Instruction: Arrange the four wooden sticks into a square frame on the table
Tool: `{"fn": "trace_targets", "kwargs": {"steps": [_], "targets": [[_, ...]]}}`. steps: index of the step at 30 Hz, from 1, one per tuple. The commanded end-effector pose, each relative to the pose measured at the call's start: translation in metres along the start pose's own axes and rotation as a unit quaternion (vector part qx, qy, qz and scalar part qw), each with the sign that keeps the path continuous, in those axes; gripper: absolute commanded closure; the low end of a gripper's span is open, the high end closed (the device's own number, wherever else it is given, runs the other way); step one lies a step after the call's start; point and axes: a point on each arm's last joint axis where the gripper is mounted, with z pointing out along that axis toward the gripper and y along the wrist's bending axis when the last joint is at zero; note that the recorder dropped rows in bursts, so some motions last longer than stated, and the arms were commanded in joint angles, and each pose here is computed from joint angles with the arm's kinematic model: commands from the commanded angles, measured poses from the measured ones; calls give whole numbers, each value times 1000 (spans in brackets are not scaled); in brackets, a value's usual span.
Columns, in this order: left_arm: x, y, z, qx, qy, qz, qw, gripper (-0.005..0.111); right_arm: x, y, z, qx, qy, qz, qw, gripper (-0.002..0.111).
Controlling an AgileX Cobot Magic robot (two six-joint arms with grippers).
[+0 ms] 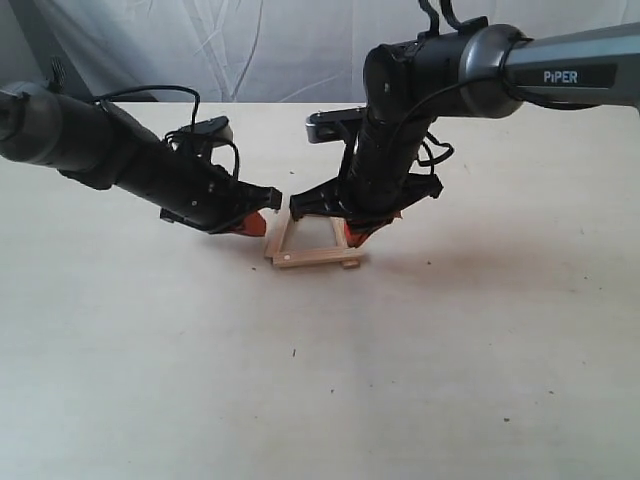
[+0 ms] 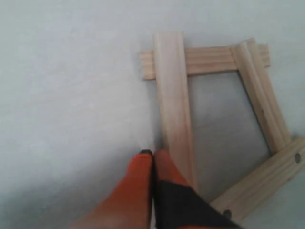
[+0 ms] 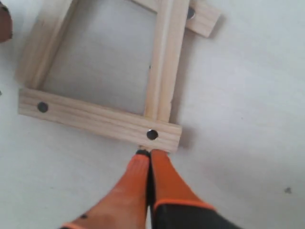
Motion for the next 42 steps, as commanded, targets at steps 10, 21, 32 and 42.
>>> {"fn": "trace_targets", "kwargs": {"steps": [10, 21, 32, 42], "targets": [[6, 2, 12, 15, 18, -23, 999, 107, 11, 36, 21, -74, 27, -23, 997, 108], [17, 3, 25, 48, 52, -60, 996, 107, 5, 31, 32, -45, -7, -33, 998, 108], [17, 4, 24, 47, 52, -62, 996, 107, 8, 29, 36, -24, 6, -53, 998, 108], [17, 3, 24, 51, 55, -63, 995, 107, 6, 30, 42, -29, -6, -31, 999, 108]]}}
